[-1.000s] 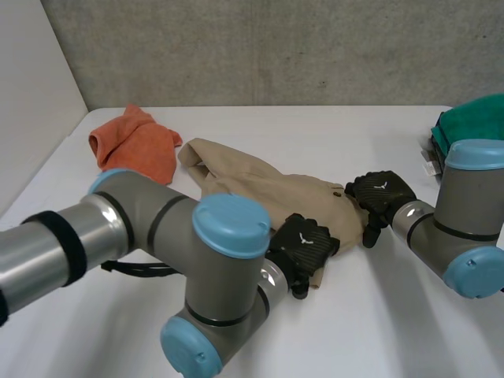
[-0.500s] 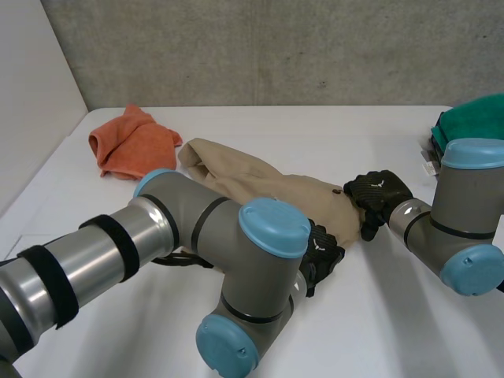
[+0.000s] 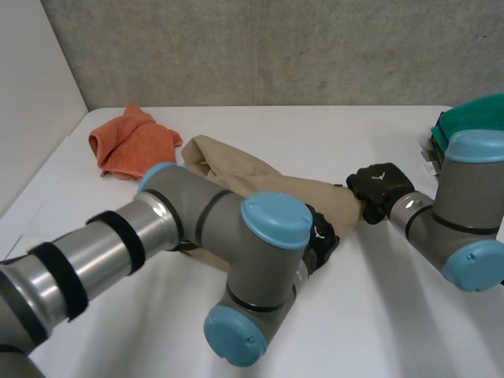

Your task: Fold the laundry.

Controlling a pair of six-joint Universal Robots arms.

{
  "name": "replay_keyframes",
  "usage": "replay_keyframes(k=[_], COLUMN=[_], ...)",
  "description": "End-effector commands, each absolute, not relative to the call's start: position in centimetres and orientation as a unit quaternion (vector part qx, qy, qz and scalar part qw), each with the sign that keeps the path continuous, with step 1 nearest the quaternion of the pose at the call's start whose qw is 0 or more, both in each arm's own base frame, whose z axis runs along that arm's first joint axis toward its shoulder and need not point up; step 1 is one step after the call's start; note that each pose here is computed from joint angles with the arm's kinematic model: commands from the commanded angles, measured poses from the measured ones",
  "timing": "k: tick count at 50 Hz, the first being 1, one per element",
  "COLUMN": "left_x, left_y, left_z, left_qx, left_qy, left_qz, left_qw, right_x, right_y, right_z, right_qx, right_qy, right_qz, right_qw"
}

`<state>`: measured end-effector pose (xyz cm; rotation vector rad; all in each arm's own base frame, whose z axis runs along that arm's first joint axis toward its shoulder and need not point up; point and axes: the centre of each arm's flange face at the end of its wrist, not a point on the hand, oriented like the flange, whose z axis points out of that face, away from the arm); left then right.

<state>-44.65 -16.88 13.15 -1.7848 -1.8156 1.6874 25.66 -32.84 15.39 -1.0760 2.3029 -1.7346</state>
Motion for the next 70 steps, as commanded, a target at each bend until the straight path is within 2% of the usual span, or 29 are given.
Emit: replay_keyframes(k=[1, 3, 4, 7, 8, 16, 24, 28, 31, 35, 37, 39, 40, 44, 48, 51, 53, 54, 58, 65, 70], left_x=[-40.3, -38.9, -37.4, -35.1, -33.8, -28.2, -25.0, -24.6, -24.9, -25.6, -26.6, -27.6, -28.5, -30.6, -31.7, -31.9, -32.0, -32.5, -34.0, -33.1, -31.8], left_y=[-18.3, -18.3, -18.5, -18.5, -18.4, -17.4, -18.4, -19.3, -21.4, -25.7, -28.7, -30.8, -32.8, -37.6, -41.2, -43.0, -43.3, -43.1, -41.9, -40.3, -37.2], left_z=[20.6, 23.0, 25.3, 28.5, 30.6, 41.0, 47.6, 49.5, 49.5, 48.9, 47.6, 46.0, 44.3, 39.4, 34.8, 33.4, 33.3, 33.7, 33.4, 33.3, 32.1], left_qx=[-0.523, -0.505, -0.483, -0.452, -0.433, -0.331, -0.227, -0.203, -0.193, -0.17, -0.165, -0.17, -0.176, -0.188, -0.185, -0.165, -0.157, -0.154, -0.187, -0.202, -0.224], left_qy=[-0.621, -0.623, -0.623, -0.622, -0.616, -0.547, -0.503, -0.485, -0.487, -0.49, -0.496, -0.505, -0.515, -0.532, -0.537, -0.514, -0.504, -0.491, -0.495, -0.553, -0.629], left_qz=[0.581, 0.594, 0.61, 0.633, 0.65, 0.755, 0.815, 0.832, 0.834, 0.841, 0.84, 0.833, 0.827, 0.817, 0.82, 0.839, 0.846, 0.851, 0.837, 0.799, 0.736], left_qw=[0.06, 0.069, 0.08, 0.095, 0.105, 0.143, 0.177, 0.18, 0.173, 0.154, 0.149, 0.146, 0.142, 0.116, 0.074, 0.064, 0.076, 0.101, 0.14, 0.121, 0.114], right_x=[24.4, 23.9, 23.3, 22.6, 22.3, 23.1, 22.8, 23.8, 24.4, 25.3, 25.9, 26.3, 26.7, 28.2, 30.5, 32.2, 32.6, 33.1, 33.1, 31.2, 28.7], right_y=[-32.5, -32.3, -31.8, -30.9, -30.1, -26.0, -25.9, -26.7, -27.9, -30.0, -31.4, -32.2, -33.0, -35.9, -38.8, -40.9, -41.8, -42.4, -42.6, -40.1, -36.2], right_z=[20.9, 22.6, 24.2, 26.8, 28.6, 37.7, 43.9, 44.6, 44.0, 42.1, 40.2, 38.8, 37.5, 34.4, 31.2, 28.9, 27.7, 26.5, 25.1, 25.8, 25.9], right_qx=[-0.349, -0.354, -0.364, -0.377, -0.384, -0.368, -0.297, -0.285, -0.286, -0.275, -0.267, -0.265, -0.262, -0.245, -0.211, -0.195, -0.195, -0.211, -0.242, -0.269, -0.336], right_qy=[0.719, 0.711, 0.703, 0.69, 0.682, 0.622, 0.578, 0.569, 0.574, 0.597, 0.618, 0.631, 0.642, 0.63, 0.587, 0.535, 0.517, 0.511, 0.531, 0.62, 0.688], right_qz=[-0.601, -0.608, -0.611, -0.617, -0.621, -0.691, -0.758, -0.767, -0.762, -0.75, -0.736, -0.726, -0.718, -0.736, -0.781, -0.822, -0.833, -0.833, -0.809, -0.736, -0.643], right_qw=[0.008, -0.004, -0.015, -0.028, -0.03, 0.009, 0.054, 0.082, 0.085, 0.075, 0.067, 0.064, 0.059, 0.046, 0.035, 0.03, 0.016, -0.009, -0.066, -0.045, -0.016])
